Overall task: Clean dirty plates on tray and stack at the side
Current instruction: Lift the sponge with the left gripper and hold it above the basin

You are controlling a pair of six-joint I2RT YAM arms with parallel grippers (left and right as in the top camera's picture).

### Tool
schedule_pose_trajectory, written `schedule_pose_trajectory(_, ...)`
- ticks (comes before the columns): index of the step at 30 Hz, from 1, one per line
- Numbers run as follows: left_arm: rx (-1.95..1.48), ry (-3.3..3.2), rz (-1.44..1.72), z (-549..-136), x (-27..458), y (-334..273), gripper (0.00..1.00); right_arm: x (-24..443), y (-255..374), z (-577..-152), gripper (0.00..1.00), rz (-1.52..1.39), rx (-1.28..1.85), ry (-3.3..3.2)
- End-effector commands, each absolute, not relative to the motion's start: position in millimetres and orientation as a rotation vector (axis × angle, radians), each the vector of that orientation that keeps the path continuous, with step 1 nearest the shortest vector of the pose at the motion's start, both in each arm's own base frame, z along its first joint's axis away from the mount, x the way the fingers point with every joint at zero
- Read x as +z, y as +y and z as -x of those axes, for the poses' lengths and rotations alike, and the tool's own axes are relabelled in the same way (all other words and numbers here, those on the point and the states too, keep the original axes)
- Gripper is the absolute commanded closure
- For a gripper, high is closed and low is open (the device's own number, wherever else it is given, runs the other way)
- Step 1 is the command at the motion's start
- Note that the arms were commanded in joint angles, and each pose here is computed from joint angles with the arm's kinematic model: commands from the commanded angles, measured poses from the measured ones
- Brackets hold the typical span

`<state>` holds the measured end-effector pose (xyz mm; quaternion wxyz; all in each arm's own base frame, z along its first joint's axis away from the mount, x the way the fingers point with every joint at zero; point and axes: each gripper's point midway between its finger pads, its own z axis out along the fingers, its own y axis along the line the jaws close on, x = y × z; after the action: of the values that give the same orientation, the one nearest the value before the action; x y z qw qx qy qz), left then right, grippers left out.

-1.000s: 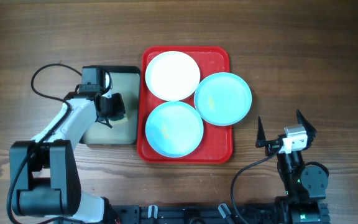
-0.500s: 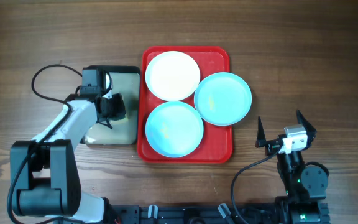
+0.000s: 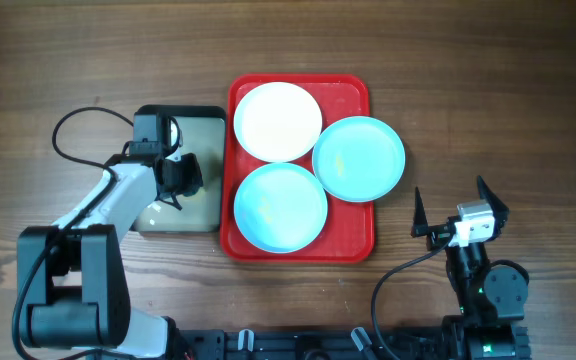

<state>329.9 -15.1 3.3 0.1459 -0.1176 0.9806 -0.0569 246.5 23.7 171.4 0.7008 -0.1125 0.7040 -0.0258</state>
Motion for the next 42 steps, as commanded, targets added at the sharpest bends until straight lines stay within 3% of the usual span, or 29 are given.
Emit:
schedule_pose_trajectory(1,-0.17,2.713,0.315,-344,46,-15,0.96,173,23,-246,0.0,0.255,-0.071,1.56)
schedule_pose_trajectory(10,-0.079,2.477,0.317,-344,128,1,0.96,173,23,-246,0.01,0.255,-0.07,1.56)
schedule_pose_trajectory(42,-0.059,2.652,0.291,-332,84,-3,0.96,173,23,-246,0.0,0.255,-0.071,1.56)
